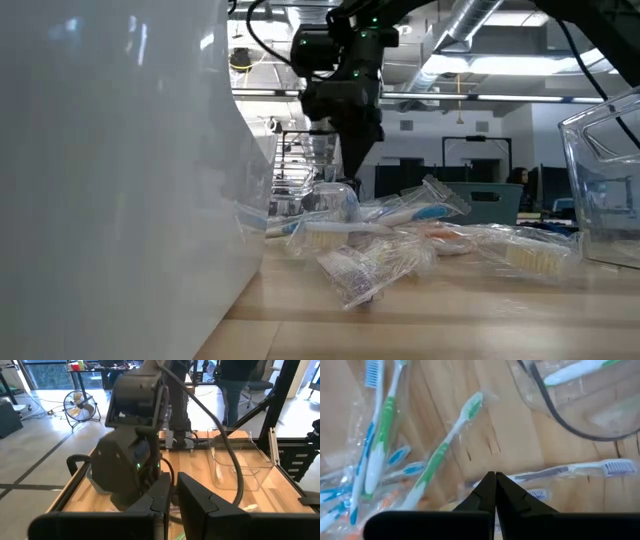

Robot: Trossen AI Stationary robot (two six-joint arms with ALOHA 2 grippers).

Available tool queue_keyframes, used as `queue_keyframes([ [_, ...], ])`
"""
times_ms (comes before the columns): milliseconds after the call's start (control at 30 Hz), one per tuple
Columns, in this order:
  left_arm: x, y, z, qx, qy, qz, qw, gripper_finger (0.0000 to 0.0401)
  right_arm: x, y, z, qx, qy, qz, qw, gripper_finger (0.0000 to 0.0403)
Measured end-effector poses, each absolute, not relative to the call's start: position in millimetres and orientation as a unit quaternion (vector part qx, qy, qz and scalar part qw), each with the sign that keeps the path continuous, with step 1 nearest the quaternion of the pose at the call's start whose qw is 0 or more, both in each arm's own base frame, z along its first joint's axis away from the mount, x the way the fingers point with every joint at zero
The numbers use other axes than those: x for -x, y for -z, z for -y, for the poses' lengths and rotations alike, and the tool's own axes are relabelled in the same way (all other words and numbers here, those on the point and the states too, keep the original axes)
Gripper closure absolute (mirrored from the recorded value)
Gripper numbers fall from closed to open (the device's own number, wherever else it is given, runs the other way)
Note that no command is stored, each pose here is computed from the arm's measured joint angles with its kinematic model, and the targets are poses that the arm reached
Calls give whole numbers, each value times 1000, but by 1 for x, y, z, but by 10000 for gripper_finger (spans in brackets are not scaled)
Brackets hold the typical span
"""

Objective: Pick & Place Toothbrushes
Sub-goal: Put the purple toothbrush into the green bin

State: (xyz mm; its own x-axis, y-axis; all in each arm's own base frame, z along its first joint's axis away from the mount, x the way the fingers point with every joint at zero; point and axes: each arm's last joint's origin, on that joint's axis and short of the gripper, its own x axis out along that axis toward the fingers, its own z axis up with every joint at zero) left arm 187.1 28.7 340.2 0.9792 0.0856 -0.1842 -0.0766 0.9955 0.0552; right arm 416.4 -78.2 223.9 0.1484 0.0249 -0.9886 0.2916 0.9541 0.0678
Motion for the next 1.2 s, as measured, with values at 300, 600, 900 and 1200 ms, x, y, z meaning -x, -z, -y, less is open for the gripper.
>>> queue_keyframes([
  [300,-186,-339,-28,-12,-42,-99,994,376,-415,-227,79,-169,123,-639,740,403],
  [600,-186,-339,-28,-11,-41,-103,994,376,-414,-226,76,-150,116,-650,735,403],
  [900,-186,-338,-28,-10,-41,-107,993,376,-413,-209,67,-110,76,-662,738,403],
  [1200,-186,-338,-28,-9,-41,-107,993,376,-411,-199,77,-130,98,-651,741,403],
])
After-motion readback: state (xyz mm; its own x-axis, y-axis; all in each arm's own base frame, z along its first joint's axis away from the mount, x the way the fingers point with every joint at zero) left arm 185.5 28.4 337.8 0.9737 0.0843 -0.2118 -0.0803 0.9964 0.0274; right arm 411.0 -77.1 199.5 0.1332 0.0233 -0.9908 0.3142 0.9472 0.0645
